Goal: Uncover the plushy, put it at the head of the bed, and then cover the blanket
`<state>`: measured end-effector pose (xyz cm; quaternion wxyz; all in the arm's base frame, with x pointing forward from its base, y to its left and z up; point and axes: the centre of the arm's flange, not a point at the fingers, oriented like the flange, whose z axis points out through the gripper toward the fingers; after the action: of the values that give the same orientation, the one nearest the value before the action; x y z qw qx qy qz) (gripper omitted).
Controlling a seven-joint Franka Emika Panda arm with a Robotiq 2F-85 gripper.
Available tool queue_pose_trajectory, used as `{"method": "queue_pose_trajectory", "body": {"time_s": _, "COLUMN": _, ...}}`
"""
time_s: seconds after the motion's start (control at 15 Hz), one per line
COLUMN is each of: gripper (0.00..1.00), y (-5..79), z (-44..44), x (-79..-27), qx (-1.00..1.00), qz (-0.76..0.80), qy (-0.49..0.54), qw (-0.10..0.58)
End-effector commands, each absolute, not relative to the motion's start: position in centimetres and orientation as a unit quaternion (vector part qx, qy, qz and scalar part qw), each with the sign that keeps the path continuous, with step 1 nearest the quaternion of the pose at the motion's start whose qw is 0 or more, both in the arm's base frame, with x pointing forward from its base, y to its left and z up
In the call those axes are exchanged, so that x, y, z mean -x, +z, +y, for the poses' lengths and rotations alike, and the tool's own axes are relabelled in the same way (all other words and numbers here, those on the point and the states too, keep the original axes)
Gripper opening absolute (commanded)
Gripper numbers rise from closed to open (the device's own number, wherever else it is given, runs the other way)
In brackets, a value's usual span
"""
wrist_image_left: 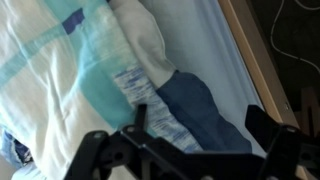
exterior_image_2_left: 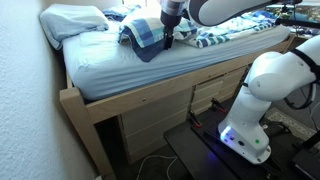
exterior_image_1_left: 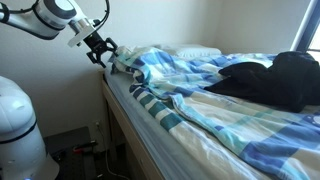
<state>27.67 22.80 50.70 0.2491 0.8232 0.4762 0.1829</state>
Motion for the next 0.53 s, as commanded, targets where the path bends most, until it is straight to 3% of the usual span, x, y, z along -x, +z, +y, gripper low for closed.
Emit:
{"method": "queue_pose_trajectory", "body": {"time_s": 0.0, "gripper": 1.00, "y": 49.9, "z": 22.8, "x": -27.2, "qx": -0.812, "qz": 0.465, "qy": 0.200, "qw": 0.291}}
{"method": "queue_pose_trajectory", "body": {"time_s": 0.13, "gripper": 1.00, "y": 49.6, "z": 23.3, "x": -26.9, "qx": -0.806, "qz": 0.469, "qy": 0.203, "qw": 0.301}}
{"method": "queue_pose_trajectory", "body": {"time_s": 0.2, "gripper": 0.84, "y": 49.2, "z": 23.5, "x": -26.7, "qx": -0.804, "qz": 0.468, "qy": 0.203, "qw": 0.304}}
{"method": "queue_pose_trajectory", "body": {"time_s": 0.47, "gripper": 0.49, "y": 47.8, "z": 24.2, "x": -26.0, "qx": -0.800, "qz": 0.471, "qy": 0.203, "qw": 0.311}}
